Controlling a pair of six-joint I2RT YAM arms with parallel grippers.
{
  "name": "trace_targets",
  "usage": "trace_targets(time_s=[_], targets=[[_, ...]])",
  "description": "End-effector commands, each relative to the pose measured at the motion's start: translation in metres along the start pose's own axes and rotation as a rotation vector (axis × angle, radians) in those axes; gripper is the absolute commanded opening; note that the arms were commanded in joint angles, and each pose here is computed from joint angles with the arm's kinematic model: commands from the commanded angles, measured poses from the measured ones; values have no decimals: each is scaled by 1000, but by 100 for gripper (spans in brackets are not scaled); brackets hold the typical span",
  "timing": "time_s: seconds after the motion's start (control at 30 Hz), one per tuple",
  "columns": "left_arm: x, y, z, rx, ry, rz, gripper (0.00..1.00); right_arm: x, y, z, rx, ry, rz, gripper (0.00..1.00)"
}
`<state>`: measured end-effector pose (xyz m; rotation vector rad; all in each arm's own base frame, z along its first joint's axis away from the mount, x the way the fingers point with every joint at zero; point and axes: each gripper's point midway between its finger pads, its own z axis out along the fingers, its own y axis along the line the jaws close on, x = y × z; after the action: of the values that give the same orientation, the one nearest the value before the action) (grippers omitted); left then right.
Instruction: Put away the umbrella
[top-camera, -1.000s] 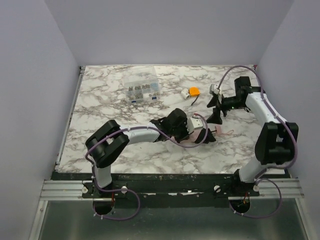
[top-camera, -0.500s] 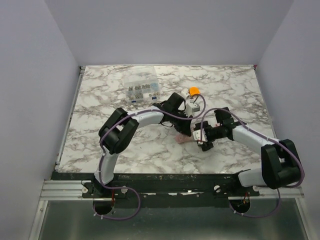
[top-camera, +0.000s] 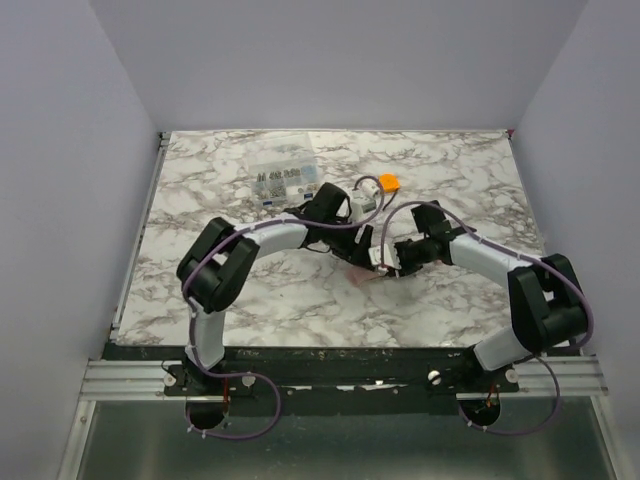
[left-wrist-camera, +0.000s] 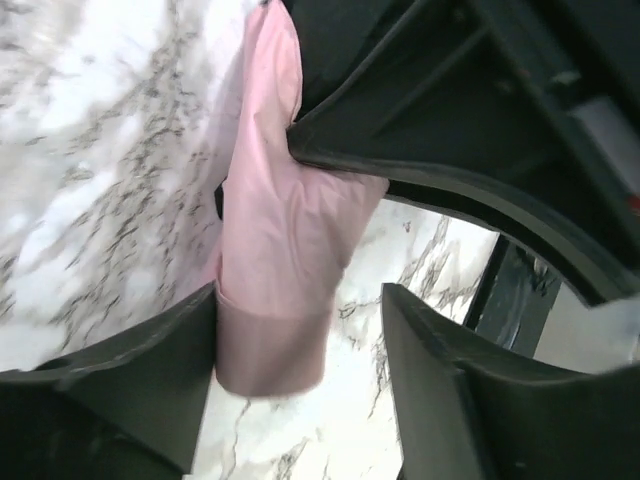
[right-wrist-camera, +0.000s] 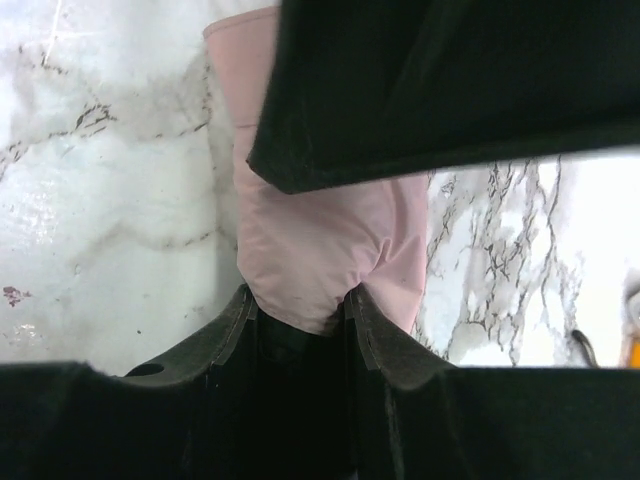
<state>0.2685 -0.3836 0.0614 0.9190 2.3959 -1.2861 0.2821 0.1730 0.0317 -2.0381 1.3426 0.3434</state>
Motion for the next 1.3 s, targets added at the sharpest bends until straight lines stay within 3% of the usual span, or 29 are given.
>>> trace_targets(time_s=[0.0, 0.13, 0.23, 0.27, 0.33, 0.4, 0.53, 0.63, 0.73, 0.9, 0.97, 1.07, 1.17, 1.27], targets=[[-68, -29, -61, -97, -328, 80, 69, 19, 93, 3, -362, 113, 400, 14], [-75, -25, -113, -292, -596, 276, 69, 4, 95, 4, -469, 72, 553, 13], [-48, -46, -139, -302, -779, 558, 70, 0, 100, 10, -579, 72, 686, 12], [-35, -54, -137, -284, -784, 688, 70, 1, 103, 13, -618, 79, 733, 11], [-5, -64, -125, -288, -739, 917, 73, 3, 103, 20, -659, 91, 805, 10], [24, -63, -100, -300, -579, 1067, 74, 5, 99, 28, -673, 107, 879, 10], [48, -48, -64, -364, -330, 1222, 74, 6, 94, 37, -720, 132, 996, 11], [42, -39, -48, -448, -256, 1311, 73, 9, 91, 43, -731, 153, 1040, 11], [28, -25, -35, -559, -195, 1369, 74, 13, 90, 45, -729, 173, 1057, 11], [35, 1, -12, -583, -50, 1374, 71, 17, 91, 47, -711, 195, 1060, 11], [46, 8, -4, -555, 5, 1347, 61, 16, 90, 48, -701, 187, 1060, 11], [63, 18, 5, -504, 110, 1277, 33, 14, 85, 48, -683, 168, 1053, 14], [82, 22, 13, -421, 188, 1185, 7, 3, 70, 43, -656, 96, 1028, 27], [100, 29, 14, -341, 248, 1076, 0, -14, 33, 27, -571, -29, 987, 57]])
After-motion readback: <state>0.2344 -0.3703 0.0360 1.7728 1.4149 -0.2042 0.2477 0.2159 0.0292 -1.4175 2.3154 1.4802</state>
